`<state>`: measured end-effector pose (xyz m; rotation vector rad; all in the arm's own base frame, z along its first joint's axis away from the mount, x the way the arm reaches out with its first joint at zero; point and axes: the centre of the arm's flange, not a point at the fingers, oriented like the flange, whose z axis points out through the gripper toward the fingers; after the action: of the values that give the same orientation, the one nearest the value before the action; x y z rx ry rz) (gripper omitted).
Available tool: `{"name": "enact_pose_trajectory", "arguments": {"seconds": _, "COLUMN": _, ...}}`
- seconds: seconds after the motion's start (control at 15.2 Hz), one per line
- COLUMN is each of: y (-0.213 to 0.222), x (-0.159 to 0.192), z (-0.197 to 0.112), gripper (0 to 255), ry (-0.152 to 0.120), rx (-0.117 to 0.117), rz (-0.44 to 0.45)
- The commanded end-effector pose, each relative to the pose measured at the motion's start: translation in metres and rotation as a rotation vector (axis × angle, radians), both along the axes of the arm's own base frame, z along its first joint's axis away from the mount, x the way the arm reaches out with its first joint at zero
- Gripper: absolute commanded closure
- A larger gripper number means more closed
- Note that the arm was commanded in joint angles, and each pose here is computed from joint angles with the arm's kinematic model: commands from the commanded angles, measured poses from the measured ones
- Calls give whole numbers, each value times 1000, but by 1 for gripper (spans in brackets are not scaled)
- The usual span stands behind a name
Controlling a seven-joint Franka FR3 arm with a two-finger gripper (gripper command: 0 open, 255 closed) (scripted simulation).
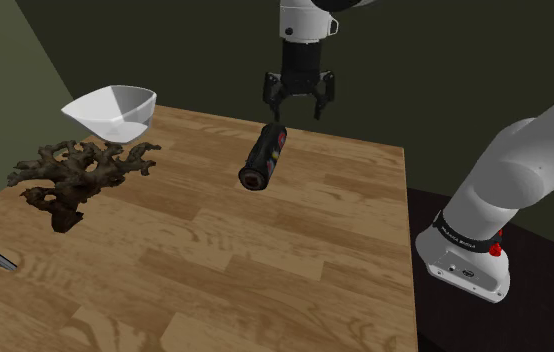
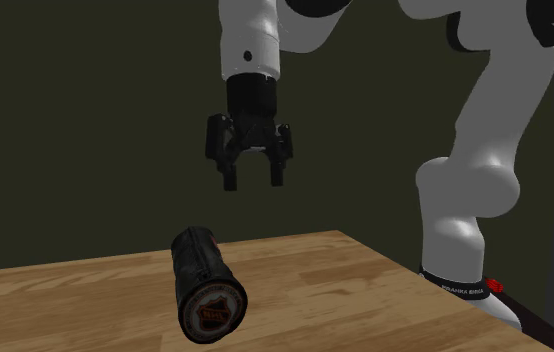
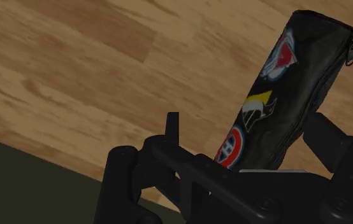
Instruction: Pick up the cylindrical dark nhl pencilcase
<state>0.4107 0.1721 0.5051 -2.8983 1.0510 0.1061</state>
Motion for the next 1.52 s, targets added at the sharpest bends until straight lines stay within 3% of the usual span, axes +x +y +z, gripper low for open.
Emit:
{"name": "enact_pose_trajectory", "arguments": {"seconds": 0.0, "y": 15, "x": 18, "z": -13, "gripper": 0, "ry": 13, "rx": -12, "rz": -100}}
{"name": "enact_pose_trajectory", "arguments": {"seconds": 0.4, "y": 48, "x": 80, "z": -54, "gripper": 0, "ry": 52, "rx": -51, "rz": -365}}
{"name": "enact_pose_trajectory", "arguments": {"seconds": 0.99, "y": 48, "x": 80, "z": -94, "gripper": 0, "ry": 52, "rx": -51, "rz": -365}}
{"name": "enact_pose_trajectory", "arguments": {"seconds": 1.06, "y": 48, "x": 80, "z": -94, "gripper": 255, "ry": 52, "rx": -51, "rz": -365}}
{"name": "enact_pose_trajectory", "arguments": {"seconds": 1.45, "y": 48, "x": 80, "z": -94, "gripper": 255, "ry": 52, "rx": -51, "rz": -365}}
